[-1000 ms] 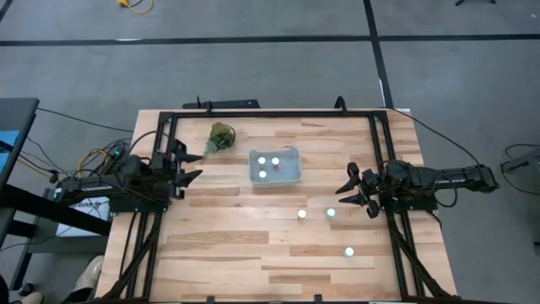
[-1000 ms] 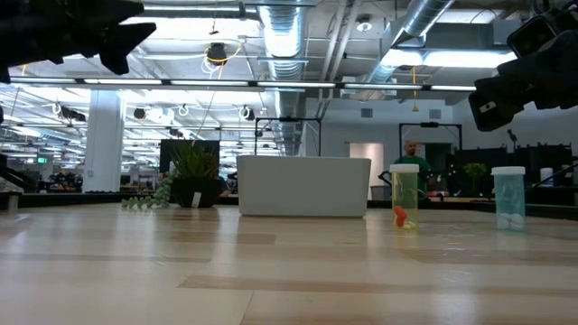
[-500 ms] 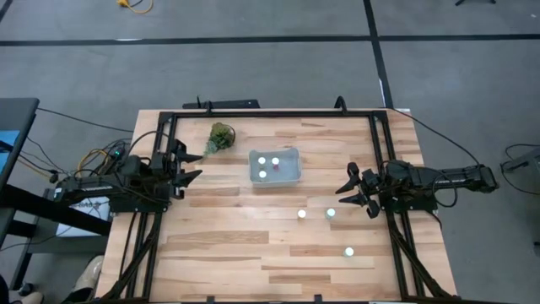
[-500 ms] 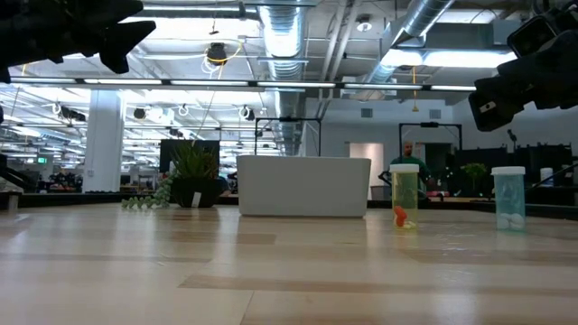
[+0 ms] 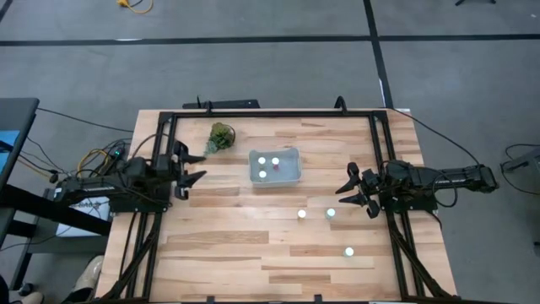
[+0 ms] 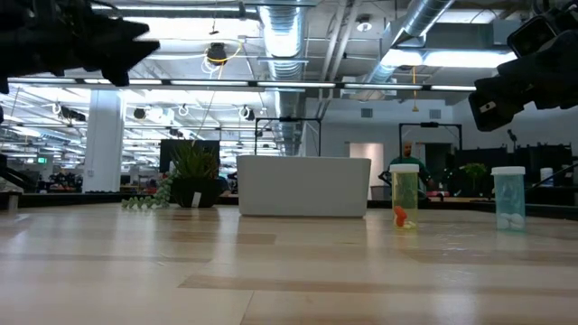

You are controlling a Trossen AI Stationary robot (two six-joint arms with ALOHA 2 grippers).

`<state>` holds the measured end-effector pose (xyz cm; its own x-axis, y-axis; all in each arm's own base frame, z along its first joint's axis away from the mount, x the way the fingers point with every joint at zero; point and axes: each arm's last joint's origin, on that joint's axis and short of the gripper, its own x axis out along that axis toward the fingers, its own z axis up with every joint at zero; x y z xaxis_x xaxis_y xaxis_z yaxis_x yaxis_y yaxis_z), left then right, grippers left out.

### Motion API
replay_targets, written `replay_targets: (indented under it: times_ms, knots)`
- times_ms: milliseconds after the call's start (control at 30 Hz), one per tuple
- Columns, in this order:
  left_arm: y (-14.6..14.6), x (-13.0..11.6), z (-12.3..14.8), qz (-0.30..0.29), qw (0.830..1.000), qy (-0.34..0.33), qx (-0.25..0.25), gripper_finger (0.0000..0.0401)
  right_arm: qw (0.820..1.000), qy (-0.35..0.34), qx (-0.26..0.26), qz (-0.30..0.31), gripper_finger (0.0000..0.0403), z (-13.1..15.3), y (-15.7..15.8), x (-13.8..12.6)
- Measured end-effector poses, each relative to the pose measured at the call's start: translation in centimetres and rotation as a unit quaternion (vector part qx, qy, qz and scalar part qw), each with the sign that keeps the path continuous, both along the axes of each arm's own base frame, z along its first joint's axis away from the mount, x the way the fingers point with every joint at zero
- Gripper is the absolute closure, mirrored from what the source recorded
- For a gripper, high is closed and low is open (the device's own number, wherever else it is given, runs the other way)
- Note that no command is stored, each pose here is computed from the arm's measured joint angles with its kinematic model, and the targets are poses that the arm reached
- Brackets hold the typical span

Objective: Pick and place pill bottles into a basket
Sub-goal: Put the top blue pill bottle into the gray bin

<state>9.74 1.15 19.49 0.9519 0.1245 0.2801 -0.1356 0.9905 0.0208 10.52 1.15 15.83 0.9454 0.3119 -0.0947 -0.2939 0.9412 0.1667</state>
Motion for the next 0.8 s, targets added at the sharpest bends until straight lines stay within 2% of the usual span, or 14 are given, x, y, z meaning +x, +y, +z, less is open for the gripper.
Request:
replay_targets:
  times_ms: [267,600,800]
  knots:
    - [0.1,0.2,-1.2,0.015,0.998,0.057,-0.032,0.0200,1.000,0.000,0.000,0.000,0.0274,0.0,0.0,0.0]
    - [0.4,0.3,-2.8,0.055,0.986,0.136,-0.075,0.0200,1.000,0.000,0.000,0.000,0.0274,0.0,0.0,0.0]
    - [0.3,0.3,-2.9,0.042,0.986,0.148,-0.068,0.0200,1.000,0.000,0.000,0.000,0.0274,0.0,0.0,0.0]
